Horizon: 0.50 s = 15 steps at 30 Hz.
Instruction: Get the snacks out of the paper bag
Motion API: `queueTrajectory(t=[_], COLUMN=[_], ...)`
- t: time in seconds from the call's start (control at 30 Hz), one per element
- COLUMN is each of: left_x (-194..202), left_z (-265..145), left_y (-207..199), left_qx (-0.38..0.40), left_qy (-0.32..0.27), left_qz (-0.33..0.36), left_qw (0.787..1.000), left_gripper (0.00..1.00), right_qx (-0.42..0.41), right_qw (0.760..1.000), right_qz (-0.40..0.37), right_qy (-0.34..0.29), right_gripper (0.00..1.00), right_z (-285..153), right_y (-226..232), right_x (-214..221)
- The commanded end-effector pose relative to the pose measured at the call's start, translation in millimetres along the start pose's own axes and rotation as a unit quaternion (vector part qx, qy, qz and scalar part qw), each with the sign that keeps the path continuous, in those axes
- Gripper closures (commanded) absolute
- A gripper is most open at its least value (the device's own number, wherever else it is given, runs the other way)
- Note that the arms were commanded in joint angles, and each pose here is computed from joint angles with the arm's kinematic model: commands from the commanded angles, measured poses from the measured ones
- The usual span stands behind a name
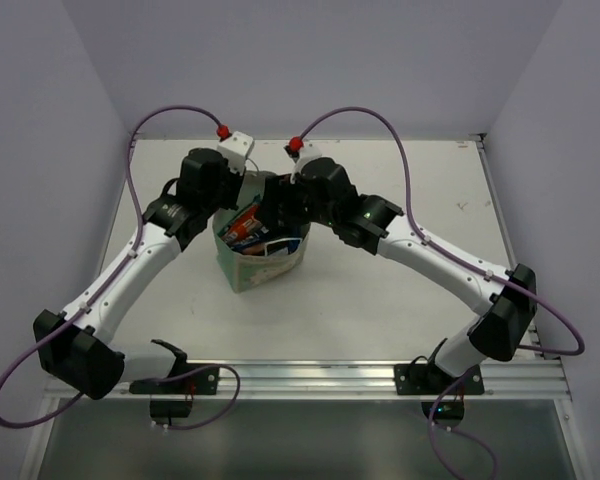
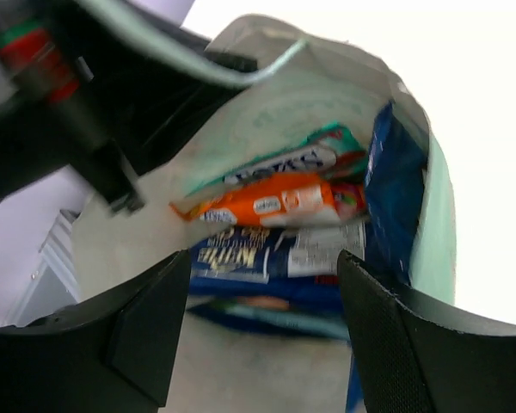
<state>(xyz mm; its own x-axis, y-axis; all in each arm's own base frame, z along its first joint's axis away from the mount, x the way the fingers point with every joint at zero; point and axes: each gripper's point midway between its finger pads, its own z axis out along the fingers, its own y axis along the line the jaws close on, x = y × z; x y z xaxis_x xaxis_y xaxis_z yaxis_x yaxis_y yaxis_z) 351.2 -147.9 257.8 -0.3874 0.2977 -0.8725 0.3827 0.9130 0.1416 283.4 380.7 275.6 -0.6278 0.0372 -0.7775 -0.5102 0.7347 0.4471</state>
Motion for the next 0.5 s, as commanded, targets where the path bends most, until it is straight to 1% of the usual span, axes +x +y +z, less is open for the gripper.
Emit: queueTrajectory(t=[0.0, 0.07, 0.13, 0.2, 0.3, 0.33, 0.4, 0.43, 0.47], left_x=[-92.3, -105.8, -123.3, -130.5, -123.7, -109.4, -94.5, -75.2, -66.4], left_z=[-8.5, -7.6, -12.7, -11.6, -2.9, 4.9, 13.0, 22.4, 27.3], left_y=[68.2, 91.9, 105.3, 110.0, 94.4, 85.4, 63.4, 49.2, 40.1], left_qx=[-0.123, -0.17, -0.192, -0.201, -0.161, -0.143, -0.108, -0.091, -0.077], left_qy=[-0.128, -0.13, -0.146, -0.155, -0.161, -0.148, -0.137, -0.118, -0.11], left_qz=[-0.018, -0.005, -0.003, 0.014, 0.026, 0.03, 0.034, 0.036, 0.037], left_qw=[0.984, 0.977, 0.971, 0.967, 0.973, 0.978, 0.984, 0.988, 0.99], left_gripper=[1.0, 1.0, 1.0, 1.0, 1.0, 1.0, 1.0, 1.0, 1.0], right_qx=[-0.004, 0.006, 0.014, 0.014, 0.021, 0.024, 0.015, 0.011, 0.007], right_qw=[0.997, 0.997, 0.996, 0.994, 0.994, 0.994, 0.995, 0.996, 0.996], right_qz=[-0.014, -0.023, -0.023, -0.03, -0.044, -0.041, -0.036, -0.025, -0.018], right_qy=[-0.07, -0.079, -0.09, -0.1, -0.102, -0.097, -0.09, -0.09, -0.088], right_gripper=[0.29, 0.27, 0.26, 0.24, 0.22, 0.22, 0.22, 0.22, 0.23], right_z=[-20.2, -28.8, -39.5, -47.8, -49.1, -44.9, -38.0, -29.8, -24.6], right_y=[2.2, -3.7, -10.8, -14.2, -18.2, -21.1, -20.0, -20.9, -21.2], right_x=[-58.2, -70.2, -82.9, -90.3, -90.7, -86.8, -80.8, -76.2, -73.7])
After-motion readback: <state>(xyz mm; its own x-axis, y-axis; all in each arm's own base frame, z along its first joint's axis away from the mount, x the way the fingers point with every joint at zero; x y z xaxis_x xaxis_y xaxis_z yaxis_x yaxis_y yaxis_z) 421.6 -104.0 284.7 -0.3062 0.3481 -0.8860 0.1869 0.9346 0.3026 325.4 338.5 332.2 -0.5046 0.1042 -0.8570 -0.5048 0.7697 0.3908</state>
